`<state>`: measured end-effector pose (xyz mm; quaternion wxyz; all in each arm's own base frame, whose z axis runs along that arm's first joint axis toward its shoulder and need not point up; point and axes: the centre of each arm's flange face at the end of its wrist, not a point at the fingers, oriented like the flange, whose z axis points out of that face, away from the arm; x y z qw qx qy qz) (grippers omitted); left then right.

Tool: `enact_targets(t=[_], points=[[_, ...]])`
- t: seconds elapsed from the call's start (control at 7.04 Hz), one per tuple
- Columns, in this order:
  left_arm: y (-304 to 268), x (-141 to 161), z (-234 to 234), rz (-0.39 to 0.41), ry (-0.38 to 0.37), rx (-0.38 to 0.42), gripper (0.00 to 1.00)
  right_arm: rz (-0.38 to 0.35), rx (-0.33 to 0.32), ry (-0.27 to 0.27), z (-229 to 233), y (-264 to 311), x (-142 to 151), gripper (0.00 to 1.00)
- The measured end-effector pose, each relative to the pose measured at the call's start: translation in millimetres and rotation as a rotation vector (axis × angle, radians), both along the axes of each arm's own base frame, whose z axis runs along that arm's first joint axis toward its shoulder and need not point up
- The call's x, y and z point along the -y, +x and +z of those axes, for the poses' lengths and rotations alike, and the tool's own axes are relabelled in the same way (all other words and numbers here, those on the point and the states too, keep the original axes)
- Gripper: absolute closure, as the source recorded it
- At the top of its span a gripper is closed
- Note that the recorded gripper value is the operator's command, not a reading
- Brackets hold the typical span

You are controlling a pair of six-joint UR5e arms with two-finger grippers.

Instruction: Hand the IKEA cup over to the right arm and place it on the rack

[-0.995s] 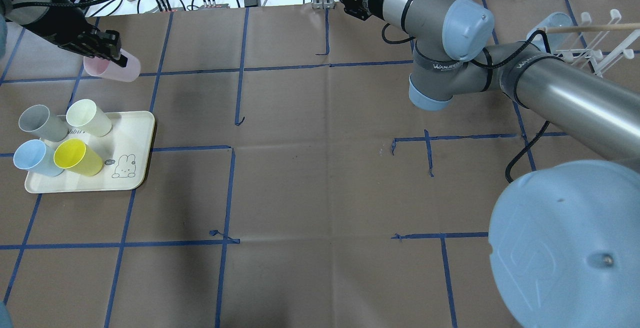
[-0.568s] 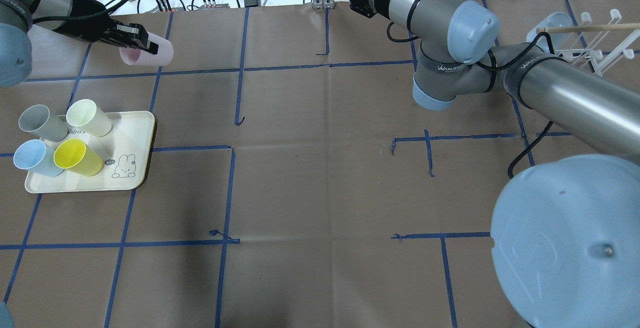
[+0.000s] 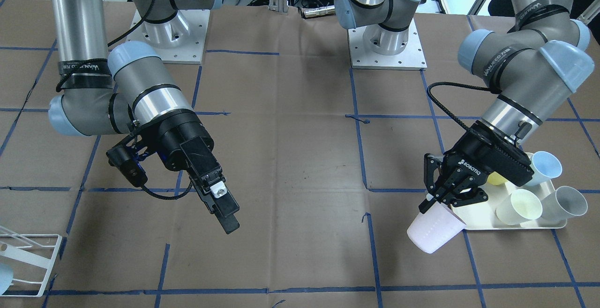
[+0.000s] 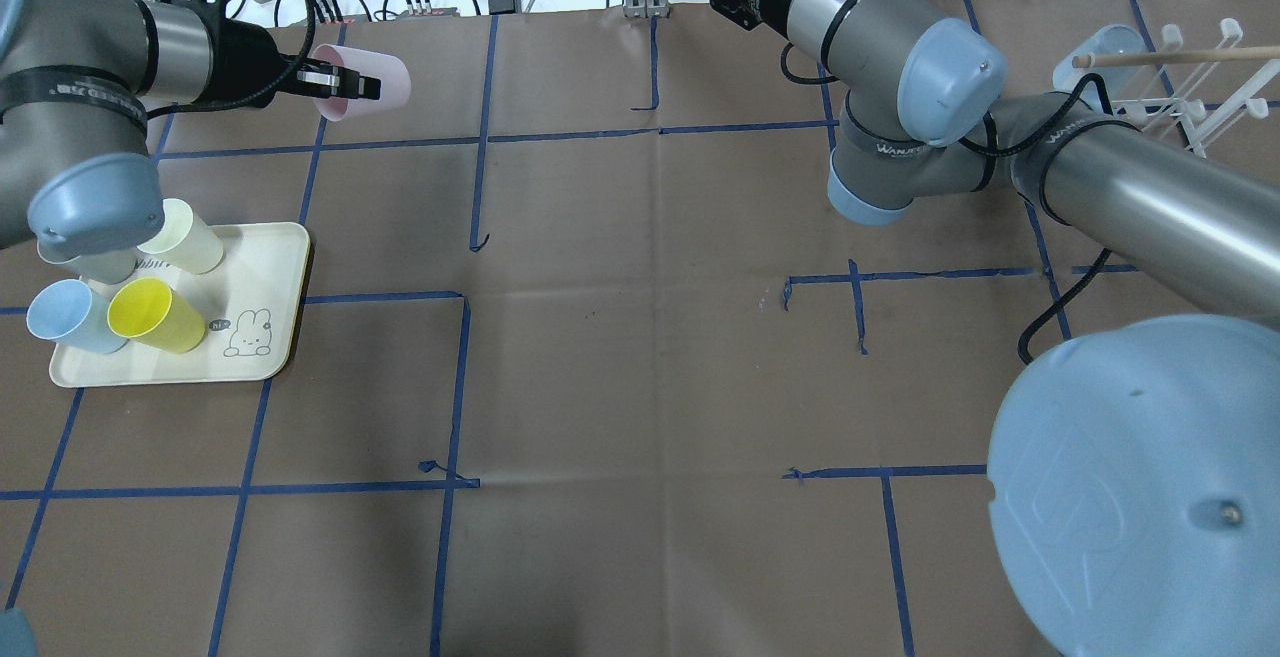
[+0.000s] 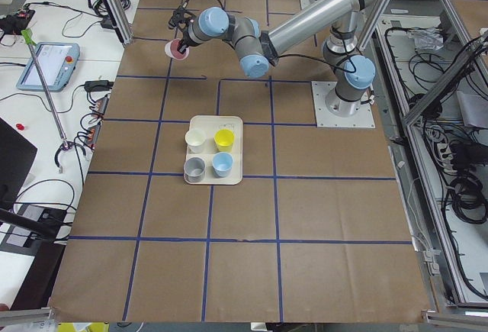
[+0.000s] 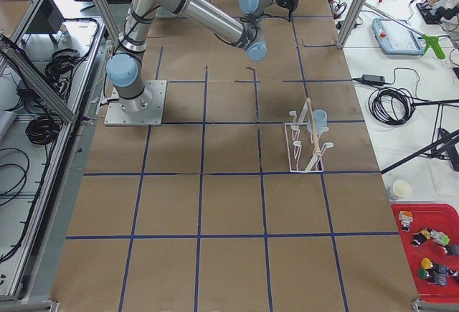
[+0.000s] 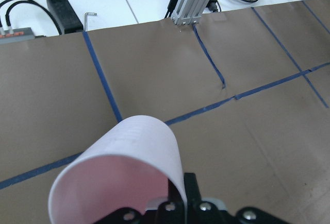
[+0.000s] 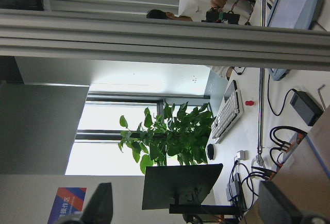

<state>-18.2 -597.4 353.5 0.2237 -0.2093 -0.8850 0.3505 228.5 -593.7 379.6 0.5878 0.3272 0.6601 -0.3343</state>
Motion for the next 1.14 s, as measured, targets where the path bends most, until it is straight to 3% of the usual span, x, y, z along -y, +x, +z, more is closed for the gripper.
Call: enact_targets(t=[0.57, 0.71, 1.14], points=[[-38.4, -14.3, -43.2, -0.278, -0.403, -0.246, 1.00, -0.062, -0.009, 0.049, -12.8, -15.3, -43.9, 0.00], [-44.6, -20.9, -58.0, -0.336, -0.468, -0.290, 1.00, -0.074, -0.004, 0.052, -18.0, -16.6, -49.1, 0.00], [-101.8, -43.6, -51.5, -0.506, -0.544, -0.365, 1.00, -0.085, 0.035, 0.074, -25.4, -12.1, -53.4, 0.00]])
